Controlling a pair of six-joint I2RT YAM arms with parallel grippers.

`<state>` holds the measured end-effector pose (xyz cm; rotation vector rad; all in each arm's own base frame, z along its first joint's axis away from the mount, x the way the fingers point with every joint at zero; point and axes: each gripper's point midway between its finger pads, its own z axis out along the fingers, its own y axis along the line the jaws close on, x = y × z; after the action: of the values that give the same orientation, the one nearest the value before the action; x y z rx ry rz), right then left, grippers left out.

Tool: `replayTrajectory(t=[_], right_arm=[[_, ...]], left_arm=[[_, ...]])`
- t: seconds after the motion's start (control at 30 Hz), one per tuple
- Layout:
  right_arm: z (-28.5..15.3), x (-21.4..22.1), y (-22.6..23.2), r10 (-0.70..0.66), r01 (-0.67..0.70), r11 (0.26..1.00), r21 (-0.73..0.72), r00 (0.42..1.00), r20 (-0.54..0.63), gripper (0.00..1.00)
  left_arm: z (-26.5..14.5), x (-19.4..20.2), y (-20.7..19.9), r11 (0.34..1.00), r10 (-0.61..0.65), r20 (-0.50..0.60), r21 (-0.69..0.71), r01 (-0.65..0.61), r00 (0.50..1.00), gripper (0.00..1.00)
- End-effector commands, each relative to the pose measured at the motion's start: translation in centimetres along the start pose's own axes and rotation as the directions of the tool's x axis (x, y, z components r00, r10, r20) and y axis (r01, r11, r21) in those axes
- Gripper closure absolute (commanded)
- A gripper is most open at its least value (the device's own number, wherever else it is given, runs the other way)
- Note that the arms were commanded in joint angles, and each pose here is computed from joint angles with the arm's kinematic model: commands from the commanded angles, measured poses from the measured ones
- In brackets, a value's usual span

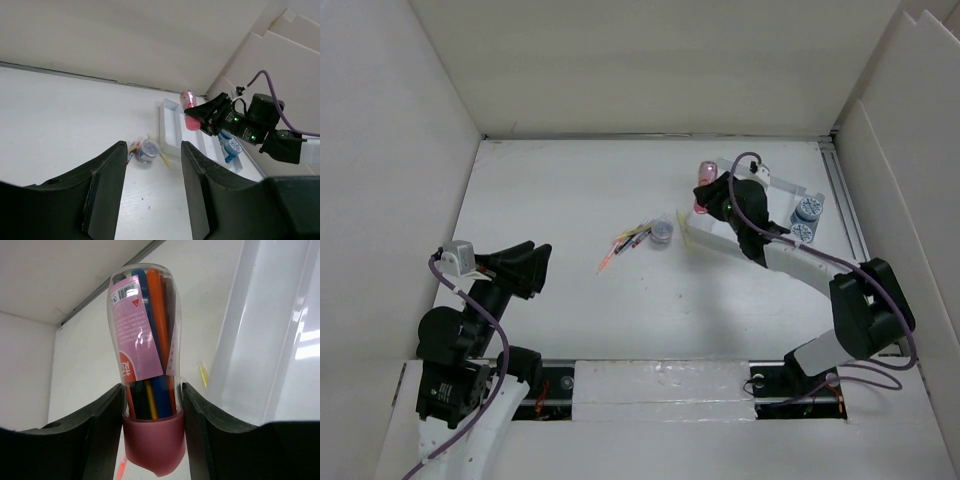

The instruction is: Organize the desk

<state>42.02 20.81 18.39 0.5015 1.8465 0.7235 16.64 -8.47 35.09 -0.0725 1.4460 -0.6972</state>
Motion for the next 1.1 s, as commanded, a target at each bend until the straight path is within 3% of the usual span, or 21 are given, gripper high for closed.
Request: replayTrajectory(t=[0.0, 0.2, 0.27, 0.37, 0.63, 0.8, 1.07], right_arm=[[0.0, -2.5, 1.2, 0.106, -0.102, 0.991, -0.092, 0.994, 0.038, 0.76], [1.8, -3.5, -3.4, 0.148, -0.148, 0.988, -0.035, 0.989, 0.005, 0.71], [3.1, -1.5, -3.8, 0.147, -0.151, 0.988, -0.039, 0.985, -0.094, 0.7], [4.2, -0.1, -5.3, 0.17, -0.172, 0.985, -0.005, 0.976, -0.133, 0.7], [4.5, -0.7, -5.3, 0.189, -0.192, 0.981, -0.025, 0.976, -0.108, 0.64], [4.3, -0.5, -5.9, 0.195, -0.196, 0.981, -0.002, 0.975, -0.103, 0.5], [4.3, -0.6, -6.8, 0.201, -0.2, 0.98, 0.022, 0.976, -0.09, 0.41]], left_arm=[[-0.2, -1.6, -1.4, 0.998, 0.008, 0.05, 0.055, -0.011, 0.999, 0.57], [0.0, -1.6, -1.4, 0.998, 0.007, 0.046, 0.059, -0.009, 0.999, 0.57], [0.1, -1.5, -1.4, 0.998, 0.006, 0.042, 0.057, -0.009, 0.999, 0.56], [0.1, -1.4, -1.4, 0.998, 0.008, 0.039, 0.056, -0.01, 0.999, 0.56], [0.2, -1.2, -1.4, 0.998, 0.006, 0.03, 0.059, -0.008, 1.0, 0.56], [0.2, -1.3, -1.5, 0.998, 0.005, 0.035, 0.063, -0.007, 0.999, 0.56], [0.3, -1.2, -1.4, 0.998, 0.006, 0.031, 0.061, -0.008, 1.0, 0.56]])
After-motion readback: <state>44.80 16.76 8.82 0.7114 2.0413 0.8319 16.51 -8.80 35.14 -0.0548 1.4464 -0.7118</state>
